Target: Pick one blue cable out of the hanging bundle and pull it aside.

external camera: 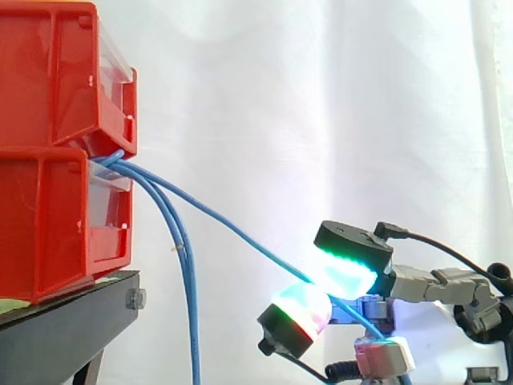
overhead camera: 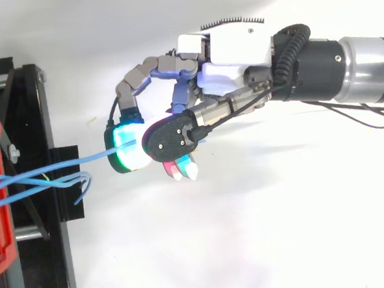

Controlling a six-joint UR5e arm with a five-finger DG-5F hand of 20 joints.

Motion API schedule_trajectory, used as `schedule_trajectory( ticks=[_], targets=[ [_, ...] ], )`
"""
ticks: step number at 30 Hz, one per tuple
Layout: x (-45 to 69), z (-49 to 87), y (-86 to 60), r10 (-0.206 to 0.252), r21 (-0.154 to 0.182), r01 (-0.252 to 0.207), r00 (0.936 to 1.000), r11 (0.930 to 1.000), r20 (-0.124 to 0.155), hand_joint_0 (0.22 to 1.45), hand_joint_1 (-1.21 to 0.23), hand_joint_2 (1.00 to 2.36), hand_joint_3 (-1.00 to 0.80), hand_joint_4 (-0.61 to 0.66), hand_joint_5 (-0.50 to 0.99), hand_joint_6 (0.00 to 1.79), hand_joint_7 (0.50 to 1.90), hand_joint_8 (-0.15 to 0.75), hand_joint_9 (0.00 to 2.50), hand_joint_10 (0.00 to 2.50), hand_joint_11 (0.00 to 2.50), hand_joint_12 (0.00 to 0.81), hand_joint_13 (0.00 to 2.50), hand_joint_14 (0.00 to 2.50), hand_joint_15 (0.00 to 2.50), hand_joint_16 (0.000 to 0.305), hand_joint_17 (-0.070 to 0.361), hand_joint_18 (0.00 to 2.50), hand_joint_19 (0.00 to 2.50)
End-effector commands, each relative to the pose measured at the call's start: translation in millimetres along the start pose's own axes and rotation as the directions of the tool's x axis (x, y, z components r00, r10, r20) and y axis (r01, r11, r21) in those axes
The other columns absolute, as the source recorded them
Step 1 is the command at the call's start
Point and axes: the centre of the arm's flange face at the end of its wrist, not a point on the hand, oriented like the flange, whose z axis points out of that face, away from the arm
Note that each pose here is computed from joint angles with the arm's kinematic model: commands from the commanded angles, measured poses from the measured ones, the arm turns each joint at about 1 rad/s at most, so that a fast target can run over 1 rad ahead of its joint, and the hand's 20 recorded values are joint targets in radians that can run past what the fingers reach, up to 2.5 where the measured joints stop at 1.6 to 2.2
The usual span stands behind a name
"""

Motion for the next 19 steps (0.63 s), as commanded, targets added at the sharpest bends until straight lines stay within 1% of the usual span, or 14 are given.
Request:
schedule_trajectory(
  ticks=[1, 19],
  targets=[
    [-0.4, 0.0, -0.5, 0.0, 0.001, 0.0, 1.0, 1.0, 0.001, 0.6, -0.89, 1.56, 0.0, -0.53, -0.04, 0.92, 1.22, 0.178, 1.5, 0.02, 0.62, 0.264, 1.2, 0.02, 0.72, 0.048, 0.108, 0.9, 0.53],
    [0.7, 0.0, -0.7, 0.0, 0.001, 0.0, 1.0, 1.0, -0.001, 0.61, -0.89, 1.55, 0.0, -0.53, -0.04, 0.92, 1.22, 0.181, 1.49, 0.02, 0.63, 0.265, 1.2, 0.03, 0.72, 0.048, 0.107, 0.9, 0.52]
  ],
)
